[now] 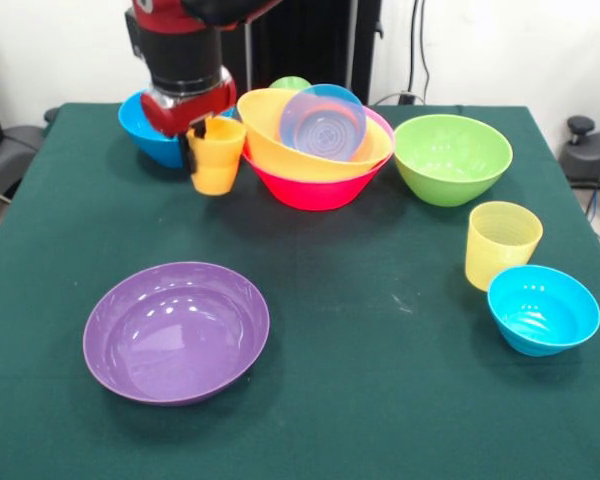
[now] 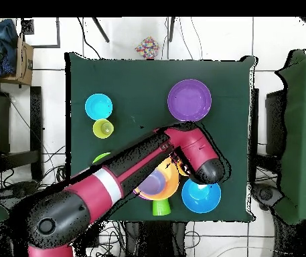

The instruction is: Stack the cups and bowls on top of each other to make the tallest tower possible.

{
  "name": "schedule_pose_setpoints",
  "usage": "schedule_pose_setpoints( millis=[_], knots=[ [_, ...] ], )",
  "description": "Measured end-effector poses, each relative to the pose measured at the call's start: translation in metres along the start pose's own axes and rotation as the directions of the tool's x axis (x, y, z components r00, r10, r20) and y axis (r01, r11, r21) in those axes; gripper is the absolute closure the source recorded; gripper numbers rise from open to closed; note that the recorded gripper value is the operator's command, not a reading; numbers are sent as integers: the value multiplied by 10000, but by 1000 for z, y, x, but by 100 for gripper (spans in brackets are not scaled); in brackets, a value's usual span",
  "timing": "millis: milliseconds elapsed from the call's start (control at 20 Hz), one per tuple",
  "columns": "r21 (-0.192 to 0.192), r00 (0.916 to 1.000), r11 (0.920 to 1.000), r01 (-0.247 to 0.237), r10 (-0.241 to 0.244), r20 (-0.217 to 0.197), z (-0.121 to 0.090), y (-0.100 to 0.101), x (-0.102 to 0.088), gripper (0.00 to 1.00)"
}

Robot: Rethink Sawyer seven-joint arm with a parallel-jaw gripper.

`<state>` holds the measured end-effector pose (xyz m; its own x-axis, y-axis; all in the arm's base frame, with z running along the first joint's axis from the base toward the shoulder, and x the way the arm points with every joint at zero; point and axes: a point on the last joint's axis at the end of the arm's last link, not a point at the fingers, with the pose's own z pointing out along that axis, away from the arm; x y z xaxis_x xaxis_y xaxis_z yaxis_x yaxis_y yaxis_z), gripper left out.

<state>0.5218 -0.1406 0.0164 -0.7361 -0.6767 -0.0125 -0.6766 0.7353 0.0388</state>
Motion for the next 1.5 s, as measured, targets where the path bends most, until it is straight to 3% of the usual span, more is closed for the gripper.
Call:
schedule_pose_setpoints(
  millis=[250,450,800,1500],
  knots=[
    [-396,9998,9991,136,-142,-146,-44,1,-13,100],
    [-444,9997,9990,15,-26,-252,-80,3,-26,100],
    [-250,9992,9993,-290,283,-267,-115,5,-39,100],
    [-139,9990,9993,-351,347,-289,-121,6,-42,100]
  ],
)
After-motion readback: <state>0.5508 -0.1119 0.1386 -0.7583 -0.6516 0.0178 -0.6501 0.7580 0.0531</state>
